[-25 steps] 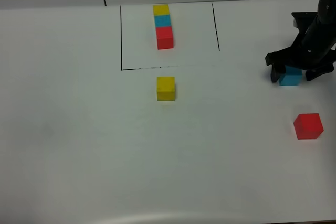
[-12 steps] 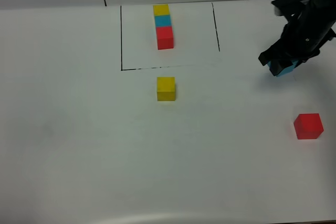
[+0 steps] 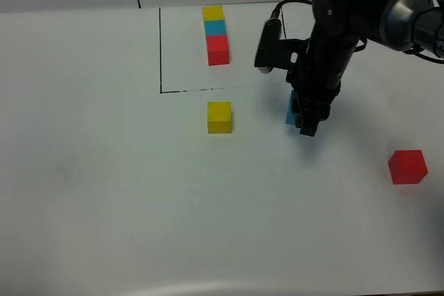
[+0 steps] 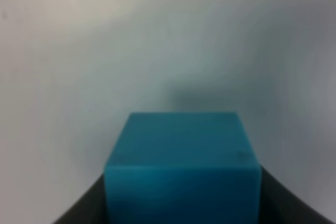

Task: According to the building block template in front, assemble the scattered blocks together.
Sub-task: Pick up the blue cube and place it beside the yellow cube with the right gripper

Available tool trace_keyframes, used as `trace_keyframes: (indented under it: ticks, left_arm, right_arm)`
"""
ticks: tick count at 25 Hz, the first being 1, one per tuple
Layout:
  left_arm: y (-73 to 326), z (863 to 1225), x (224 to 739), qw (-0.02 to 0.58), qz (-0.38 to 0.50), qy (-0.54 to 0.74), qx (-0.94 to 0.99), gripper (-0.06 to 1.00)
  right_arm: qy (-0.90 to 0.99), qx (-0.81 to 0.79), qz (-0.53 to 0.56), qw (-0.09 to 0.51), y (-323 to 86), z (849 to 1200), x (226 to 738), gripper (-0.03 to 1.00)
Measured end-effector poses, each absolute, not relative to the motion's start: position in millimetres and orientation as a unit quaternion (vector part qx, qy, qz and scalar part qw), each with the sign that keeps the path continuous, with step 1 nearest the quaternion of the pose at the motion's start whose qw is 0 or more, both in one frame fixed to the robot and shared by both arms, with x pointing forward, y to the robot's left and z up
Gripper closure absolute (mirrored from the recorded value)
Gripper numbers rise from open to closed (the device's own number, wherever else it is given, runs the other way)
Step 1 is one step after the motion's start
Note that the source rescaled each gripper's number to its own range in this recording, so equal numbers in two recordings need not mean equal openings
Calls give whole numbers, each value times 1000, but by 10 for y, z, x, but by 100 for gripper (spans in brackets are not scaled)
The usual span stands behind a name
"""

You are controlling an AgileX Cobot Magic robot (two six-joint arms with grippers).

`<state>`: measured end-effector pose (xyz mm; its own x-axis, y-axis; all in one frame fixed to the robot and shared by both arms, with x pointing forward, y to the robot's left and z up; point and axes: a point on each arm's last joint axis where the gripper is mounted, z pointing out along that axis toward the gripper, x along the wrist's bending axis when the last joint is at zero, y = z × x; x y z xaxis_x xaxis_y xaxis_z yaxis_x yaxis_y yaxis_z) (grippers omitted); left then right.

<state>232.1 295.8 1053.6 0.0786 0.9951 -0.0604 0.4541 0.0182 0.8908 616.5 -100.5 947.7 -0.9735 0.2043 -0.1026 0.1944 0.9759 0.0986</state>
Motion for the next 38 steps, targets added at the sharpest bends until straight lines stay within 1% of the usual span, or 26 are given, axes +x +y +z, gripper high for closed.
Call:
trace_keyframes:
  ticks: [7,10,18,31,38]
  left_arm:
    - [2958,10536,2321,402,336,589,615,12]
    - [2958,10536,2321,402,336,589,615,12]
    - [2958,10536,2321,402,336,589,615,12]
    - [2958,10536,2321,402,336,589,615,12]
    - [2958,10536,2321,402,336,589,615,12]
  right_arm:
    - [997,36,39,50,-564,9335,6278,95]
    - [998,29,37,47,-460,9276,6357,95]
    - [999,18,23,30,-419,9055,6433,95]
    - [999,28,23,28,-362,8970,6487,95]
    - [998,27,31,38,-239,8956,6444,95]
